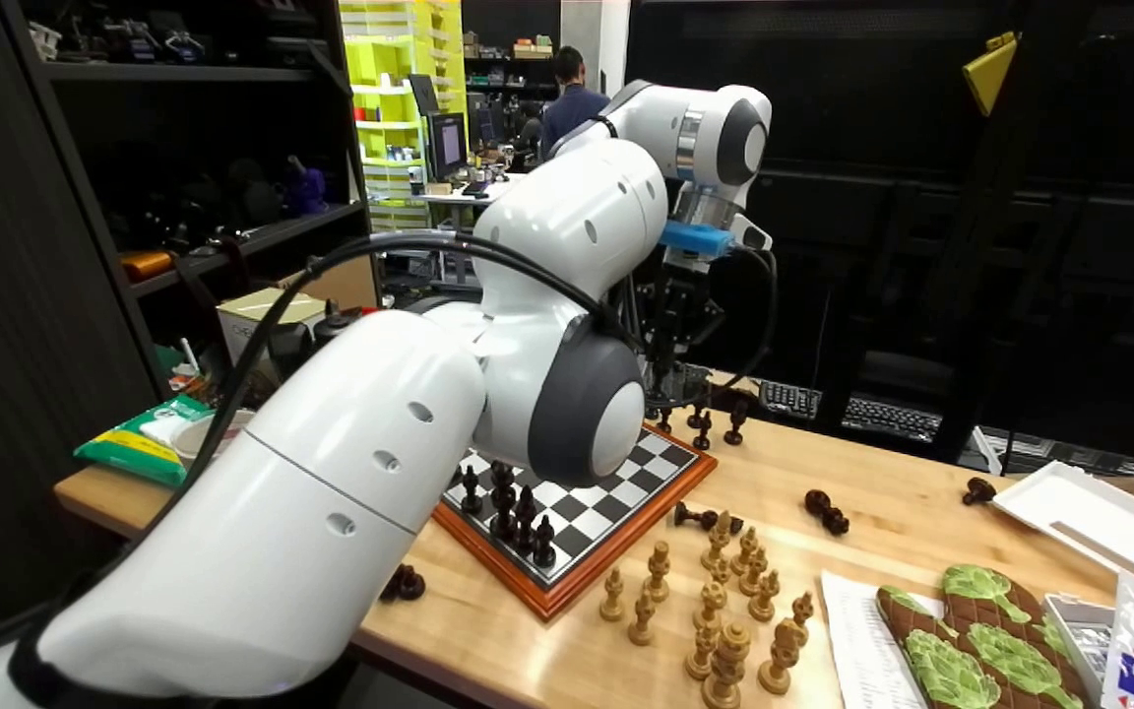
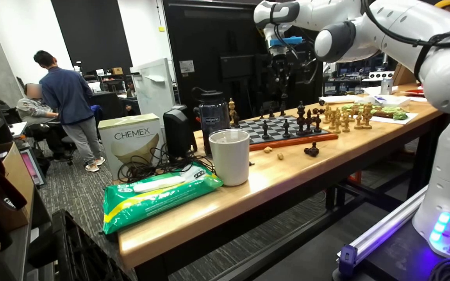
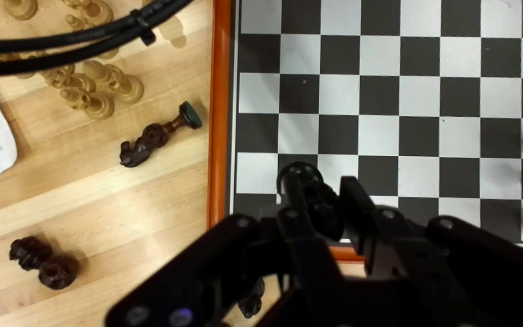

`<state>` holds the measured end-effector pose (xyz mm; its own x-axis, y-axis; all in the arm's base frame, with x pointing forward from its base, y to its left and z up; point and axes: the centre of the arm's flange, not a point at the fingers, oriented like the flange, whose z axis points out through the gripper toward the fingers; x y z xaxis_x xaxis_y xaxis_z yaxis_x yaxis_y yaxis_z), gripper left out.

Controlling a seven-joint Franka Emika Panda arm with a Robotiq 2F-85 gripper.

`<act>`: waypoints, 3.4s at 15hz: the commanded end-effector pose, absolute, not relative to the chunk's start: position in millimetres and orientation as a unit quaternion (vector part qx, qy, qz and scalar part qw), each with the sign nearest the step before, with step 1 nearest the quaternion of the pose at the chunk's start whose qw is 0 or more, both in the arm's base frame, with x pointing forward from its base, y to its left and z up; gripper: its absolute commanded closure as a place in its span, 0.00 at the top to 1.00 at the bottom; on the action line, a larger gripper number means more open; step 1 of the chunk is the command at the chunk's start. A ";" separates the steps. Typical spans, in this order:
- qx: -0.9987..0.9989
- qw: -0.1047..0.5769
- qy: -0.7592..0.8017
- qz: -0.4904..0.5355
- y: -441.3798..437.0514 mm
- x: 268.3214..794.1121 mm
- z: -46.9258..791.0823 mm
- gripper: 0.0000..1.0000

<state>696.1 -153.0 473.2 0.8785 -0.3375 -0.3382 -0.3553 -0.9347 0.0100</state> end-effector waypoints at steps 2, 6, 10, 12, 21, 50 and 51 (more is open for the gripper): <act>-0.964 0.044 0.186 0.184 -156.4 664.1 447.7 0.06; -0.961 0.048 0.189 0.196 -164.8 663.1 432.8 0.06; -0.957 0.049 0.189 0.214 -167.7 661.7 417.7 0.06; -0.955 0.050 0.187 0.225 -166.2 661.7 409.4 0.06; -0.954 0.047 0.179 0.234 -164.3 656.4 388.0 0.06; -0.977 0.034 0.113 0.178 -176.5 660.7 358.2 0.06; -0.977 0.033 0.112 0.176 -176.5 660.5 358.2 0.06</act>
<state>714.3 -190.7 369.2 0.8989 -0.2197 -0.3791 -0.2524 -0.9669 -0.0381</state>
